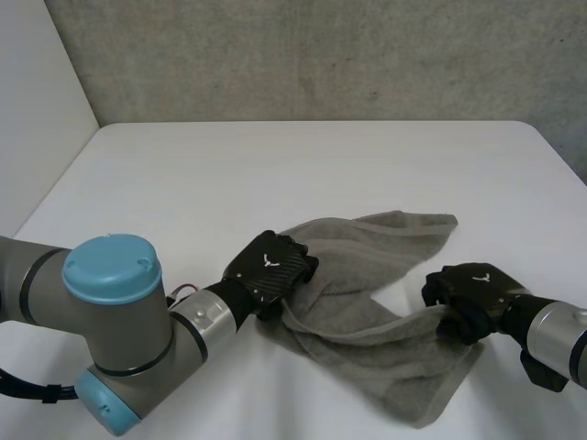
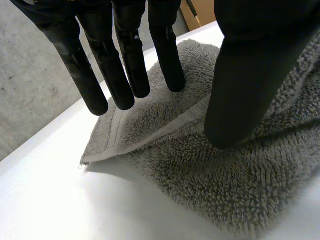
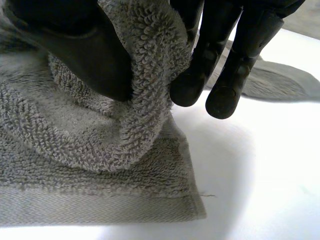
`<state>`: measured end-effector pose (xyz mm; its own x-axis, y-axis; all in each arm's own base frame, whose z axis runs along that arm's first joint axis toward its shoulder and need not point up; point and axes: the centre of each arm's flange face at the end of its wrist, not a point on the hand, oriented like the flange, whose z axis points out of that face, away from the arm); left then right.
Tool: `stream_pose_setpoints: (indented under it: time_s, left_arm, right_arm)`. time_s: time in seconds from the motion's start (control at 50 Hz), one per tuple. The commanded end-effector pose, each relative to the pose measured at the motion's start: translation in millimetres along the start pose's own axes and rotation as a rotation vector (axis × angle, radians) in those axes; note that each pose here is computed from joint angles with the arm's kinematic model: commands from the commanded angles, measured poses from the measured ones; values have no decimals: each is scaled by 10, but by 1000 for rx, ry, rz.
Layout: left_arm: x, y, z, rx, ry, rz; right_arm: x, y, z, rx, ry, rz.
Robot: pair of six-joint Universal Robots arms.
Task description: Fold the laundry
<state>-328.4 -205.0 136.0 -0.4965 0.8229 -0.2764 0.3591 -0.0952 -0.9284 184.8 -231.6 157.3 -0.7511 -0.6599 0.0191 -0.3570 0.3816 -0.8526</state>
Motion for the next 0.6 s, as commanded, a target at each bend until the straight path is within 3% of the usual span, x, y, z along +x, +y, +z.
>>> stream_pose_setpoints:
  time_s: [0.02,0.6]
  left_arm:
    - [46,-49,34,41,2,18]
    - [150,-7,219,74,25,39]
  right_arm:
    - [133,35,-9,-29,101,24]
    - [392,67,-27,-8,185,54]
